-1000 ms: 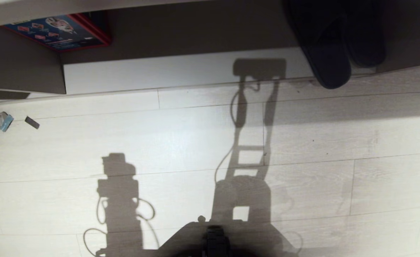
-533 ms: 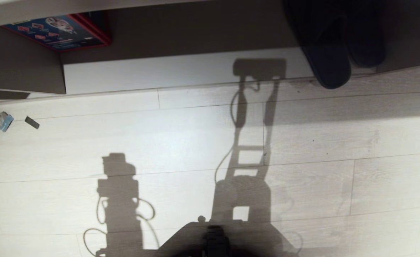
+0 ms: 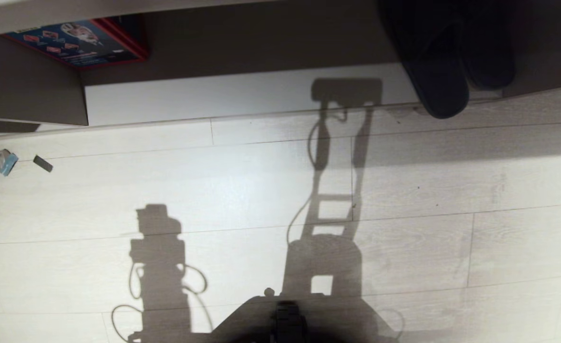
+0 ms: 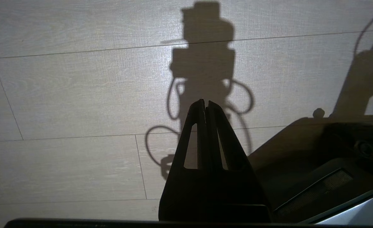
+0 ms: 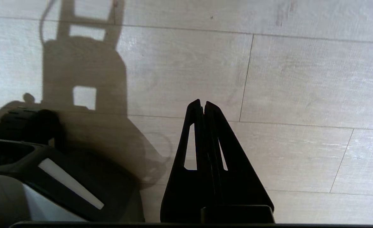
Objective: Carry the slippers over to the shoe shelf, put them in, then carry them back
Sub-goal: Pick up the slippers in the shoe cabinet
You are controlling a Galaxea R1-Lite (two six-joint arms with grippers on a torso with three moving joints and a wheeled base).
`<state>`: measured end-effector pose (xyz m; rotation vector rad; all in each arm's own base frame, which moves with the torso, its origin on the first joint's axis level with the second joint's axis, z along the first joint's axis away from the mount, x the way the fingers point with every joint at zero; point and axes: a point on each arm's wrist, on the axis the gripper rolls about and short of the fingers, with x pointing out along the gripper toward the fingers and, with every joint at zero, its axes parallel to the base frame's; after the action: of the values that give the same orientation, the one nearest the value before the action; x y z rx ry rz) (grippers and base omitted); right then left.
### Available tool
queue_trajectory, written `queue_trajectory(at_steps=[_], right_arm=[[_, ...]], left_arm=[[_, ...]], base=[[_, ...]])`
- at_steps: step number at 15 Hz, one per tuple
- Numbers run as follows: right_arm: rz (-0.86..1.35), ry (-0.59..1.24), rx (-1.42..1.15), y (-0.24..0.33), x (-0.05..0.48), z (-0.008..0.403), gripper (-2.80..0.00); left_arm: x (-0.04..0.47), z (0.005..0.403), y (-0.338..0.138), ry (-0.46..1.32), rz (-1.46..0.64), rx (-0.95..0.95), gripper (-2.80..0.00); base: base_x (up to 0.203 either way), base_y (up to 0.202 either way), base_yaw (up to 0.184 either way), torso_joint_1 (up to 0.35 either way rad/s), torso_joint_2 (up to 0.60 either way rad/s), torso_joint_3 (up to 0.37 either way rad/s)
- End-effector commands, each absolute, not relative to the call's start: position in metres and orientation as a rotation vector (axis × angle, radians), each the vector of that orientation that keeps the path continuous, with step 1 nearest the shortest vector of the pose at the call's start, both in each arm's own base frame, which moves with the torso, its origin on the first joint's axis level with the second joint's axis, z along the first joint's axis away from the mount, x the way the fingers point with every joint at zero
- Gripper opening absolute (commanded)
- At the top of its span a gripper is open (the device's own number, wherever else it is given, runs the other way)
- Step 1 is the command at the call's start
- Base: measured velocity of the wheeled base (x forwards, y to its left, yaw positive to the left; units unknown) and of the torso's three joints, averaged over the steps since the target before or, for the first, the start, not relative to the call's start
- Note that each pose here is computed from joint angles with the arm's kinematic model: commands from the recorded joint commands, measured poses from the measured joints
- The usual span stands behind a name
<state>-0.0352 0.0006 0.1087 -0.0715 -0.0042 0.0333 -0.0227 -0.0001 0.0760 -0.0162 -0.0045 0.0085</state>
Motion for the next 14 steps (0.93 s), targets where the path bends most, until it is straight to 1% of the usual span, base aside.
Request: queue_trajectory(at_steps=[1, 4, 9, 11, 14], right_arm=[[0.069, 0.035, -0.073, 0.001, -0.035, 0.145, -2.80], [0.104, 0.127, -0.091, 0.002, -0.016, 0.178, -2.80], [0.123, 0.249, -0.093, 0.003, 0.041, 0.231, -2.80], [0.180, 0.292, -0.085, 0.004, 0.067, 0.238, -2.80], [0.246, 0.254, -0.166, 0.006, 0.108, 0.240, -2.80]], left_arm=[[-0.023, 0.076, 0.000, -0.005, 0.009, -0.017, -2.80], [-0.023, 0.076, 0.000, -0.005, 0.009, -0.017, -2.80], [-0.023, 0.076, 0.000, -0.005, 0.008, -0.017, -2.80], [-0.023, 0.076, 0.000, -0.005, 0.008, -0.017, -2.80], [-0.023, 0.076, 0.000, -0.005, 0.008, -0.017, -2.80]], base=[[0.000, 0.000, 0.000, 0.000, 0.00, 0.000], [0.000, 0.000, 0.000, 0.000, 0.00, 0.000], [0.000, 0.000, 0.000, 0.000, 0.00, 0.000], [0.000, 0.000, 0.000, 0.000, 0.00, 0.000], [0.000, 0.000, 0.000, 0.000, 0.00, 0.000]])
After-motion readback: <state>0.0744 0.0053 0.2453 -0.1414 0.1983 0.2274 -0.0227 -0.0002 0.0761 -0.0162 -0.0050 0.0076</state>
